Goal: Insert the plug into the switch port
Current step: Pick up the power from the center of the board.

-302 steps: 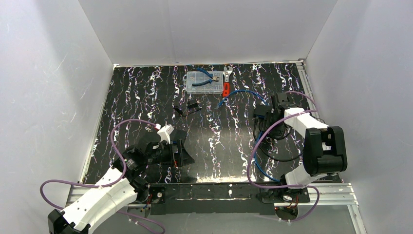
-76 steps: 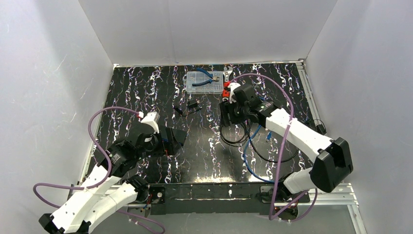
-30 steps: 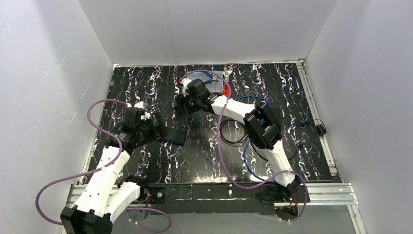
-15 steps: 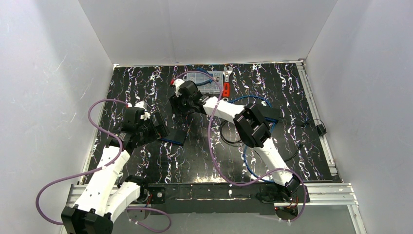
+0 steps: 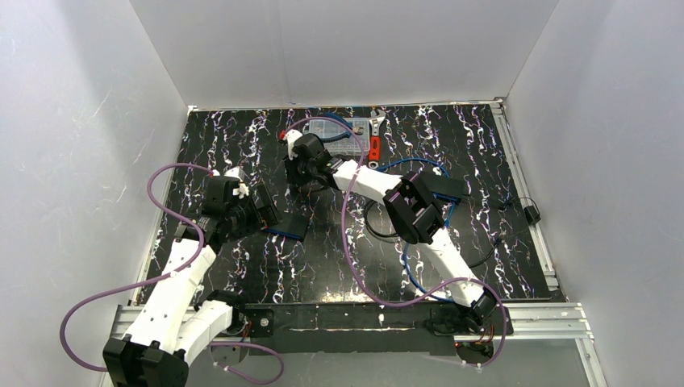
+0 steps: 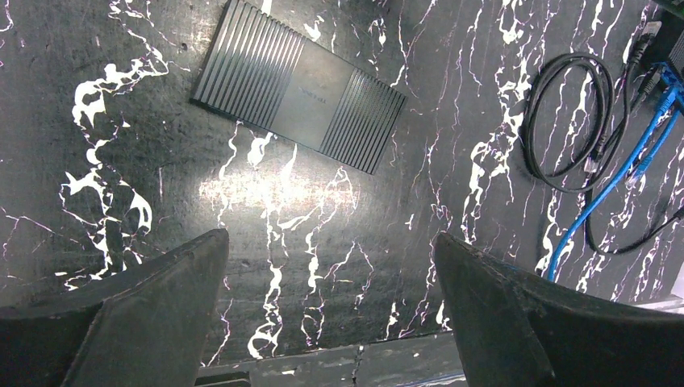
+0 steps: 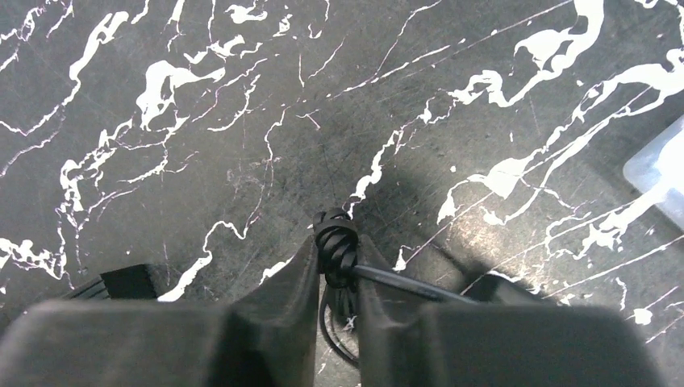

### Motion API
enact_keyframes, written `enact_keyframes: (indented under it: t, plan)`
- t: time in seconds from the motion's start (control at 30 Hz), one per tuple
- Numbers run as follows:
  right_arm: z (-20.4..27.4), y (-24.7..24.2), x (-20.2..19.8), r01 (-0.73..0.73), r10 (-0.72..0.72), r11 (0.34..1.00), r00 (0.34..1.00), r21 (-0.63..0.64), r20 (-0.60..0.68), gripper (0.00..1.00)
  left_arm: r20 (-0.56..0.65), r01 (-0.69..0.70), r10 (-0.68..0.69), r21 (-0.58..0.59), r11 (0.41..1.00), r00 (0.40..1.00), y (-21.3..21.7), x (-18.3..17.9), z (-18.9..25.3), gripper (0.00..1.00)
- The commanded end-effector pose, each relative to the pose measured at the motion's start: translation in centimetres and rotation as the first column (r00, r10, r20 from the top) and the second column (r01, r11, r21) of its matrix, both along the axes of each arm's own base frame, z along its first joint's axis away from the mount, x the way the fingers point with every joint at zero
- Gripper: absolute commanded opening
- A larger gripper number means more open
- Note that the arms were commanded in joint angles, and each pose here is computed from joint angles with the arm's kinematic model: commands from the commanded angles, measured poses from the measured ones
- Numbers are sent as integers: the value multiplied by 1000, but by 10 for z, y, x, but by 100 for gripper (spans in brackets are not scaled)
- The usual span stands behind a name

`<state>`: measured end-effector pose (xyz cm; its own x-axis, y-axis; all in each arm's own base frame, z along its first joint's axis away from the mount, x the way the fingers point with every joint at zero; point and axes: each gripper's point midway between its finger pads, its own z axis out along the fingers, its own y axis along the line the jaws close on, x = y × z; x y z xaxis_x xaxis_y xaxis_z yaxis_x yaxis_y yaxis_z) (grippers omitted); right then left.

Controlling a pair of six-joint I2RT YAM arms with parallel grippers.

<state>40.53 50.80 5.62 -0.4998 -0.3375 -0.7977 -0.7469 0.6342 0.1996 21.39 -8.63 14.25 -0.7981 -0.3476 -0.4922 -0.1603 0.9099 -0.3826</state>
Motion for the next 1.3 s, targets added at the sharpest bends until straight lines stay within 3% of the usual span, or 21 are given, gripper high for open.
enact_keyframes:
  t: [0.0,0.07,0.33,0.67,1.0,1.27]
  plan:
    - [20,11,7,-1,-1,999,999,45,42,11,4,11,-11,-1,1000,1000,1,-1,-1,100]
    - [25,11,6,-3,0,998,999,59,51,1,5,15,-15,-4,1000,1000,0,-1,-1,99]
    - [65,-3,-1,5,-23,990,991,138,131,1,24,47,-45,-51,998,999,-9,-4,4,100]
    - [135,-44,-32,45,-112,947,975,318,194,1,78,205,-194,-190,960,978,-39,-21,21,99]
    - [187,-94,-70,78,-170,914,965,399,200,1,148,310,-277,-302,902,949,-59,-39,30,100]
    - [227,-126,-112,77,-171,860,975,505,141,1,249,419,-342,-417,806,906,-82,-50,47,100]
